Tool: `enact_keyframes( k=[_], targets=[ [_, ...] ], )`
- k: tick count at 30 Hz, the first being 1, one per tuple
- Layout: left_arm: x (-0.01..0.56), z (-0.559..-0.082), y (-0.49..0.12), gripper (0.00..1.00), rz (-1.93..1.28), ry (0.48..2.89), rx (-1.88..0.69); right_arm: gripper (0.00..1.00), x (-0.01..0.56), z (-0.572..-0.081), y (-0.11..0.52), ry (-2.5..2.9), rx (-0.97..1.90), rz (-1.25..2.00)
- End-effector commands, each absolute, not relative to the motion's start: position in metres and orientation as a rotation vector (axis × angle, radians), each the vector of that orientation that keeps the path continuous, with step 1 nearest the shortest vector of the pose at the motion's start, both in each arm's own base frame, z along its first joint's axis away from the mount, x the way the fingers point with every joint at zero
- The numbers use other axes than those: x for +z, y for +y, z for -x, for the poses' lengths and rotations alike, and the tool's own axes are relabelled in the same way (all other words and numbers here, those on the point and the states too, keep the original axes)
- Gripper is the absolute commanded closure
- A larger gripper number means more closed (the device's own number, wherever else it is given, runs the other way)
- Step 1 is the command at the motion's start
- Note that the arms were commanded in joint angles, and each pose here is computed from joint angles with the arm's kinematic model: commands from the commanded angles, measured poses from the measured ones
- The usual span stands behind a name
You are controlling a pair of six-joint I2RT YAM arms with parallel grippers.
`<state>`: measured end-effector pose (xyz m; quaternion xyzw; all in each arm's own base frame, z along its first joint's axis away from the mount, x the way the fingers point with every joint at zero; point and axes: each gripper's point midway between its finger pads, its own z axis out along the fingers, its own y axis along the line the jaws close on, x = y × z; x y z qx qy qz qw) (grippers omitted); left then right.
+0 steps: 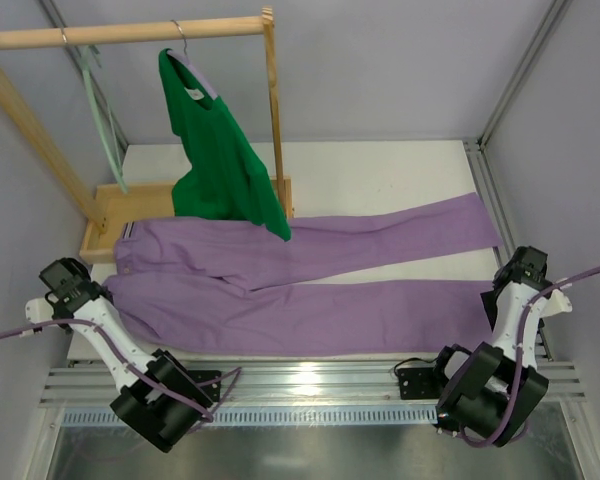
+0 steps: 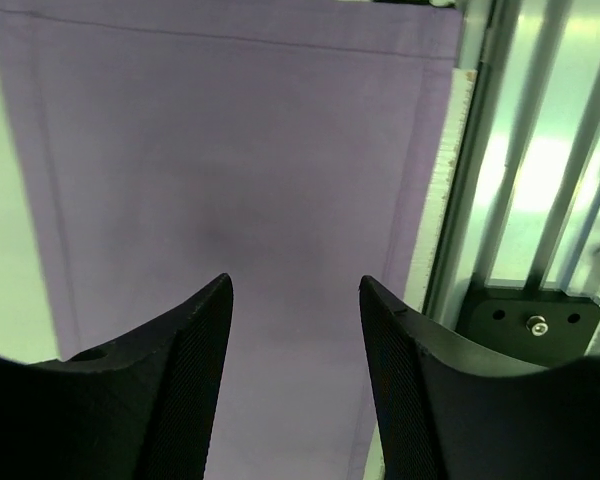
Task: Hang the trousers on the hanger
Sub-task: Fold the trousers
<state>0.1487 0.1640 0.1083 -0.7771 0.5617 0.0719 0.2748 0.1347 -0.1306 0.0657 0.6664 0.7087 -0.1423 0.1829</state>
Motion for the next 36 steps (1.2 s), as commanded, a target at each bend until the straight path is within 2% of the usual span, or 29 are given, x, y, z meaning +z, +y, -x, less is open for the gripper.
enact_keyframes(
  k=[1, 14, 23, 28, 31, 36],
  targets=[
    [0.105, -0.155, 0.162, 1.0, 2.105, 1.51, 0.145, 0.43, 0.049, -0.113, -0.138, 1.906, -0.558, -2.026],
    [0.099, -0.143, 0.171, 1.0, 2.218, 1.519, 0.272, 0.48, 0.012, -0.19, -0.139, 1.995, -0.171, -1.862],
    [0.094, -0.142, 0.177, 1.0, 2.219, 1.576, 0.335, 0.48, 0.01, -0.239, -0.131, 2.079, -0.087, -1.657],
    [0.092, -0.139, 0.177, 1.0, 2.232, 1.6, 0.36, 0.46, 0.015, -0.232, -0.125, 2.191, -0.146, -1.628],
    [0.095, -0.139, 0.179, 1.0, 2.211, 1.594, 0.363, 0.44, 0.032, -0.222, -0.141, 2.175, -0.254, -1.589],
    [0.098, -0.142, 0.181, 1.0, 2.196, 1.585, 0.352, 0.45, 0.046, -0.19, -0.172, 2.073, -0.334, -1.698]
  ],
)
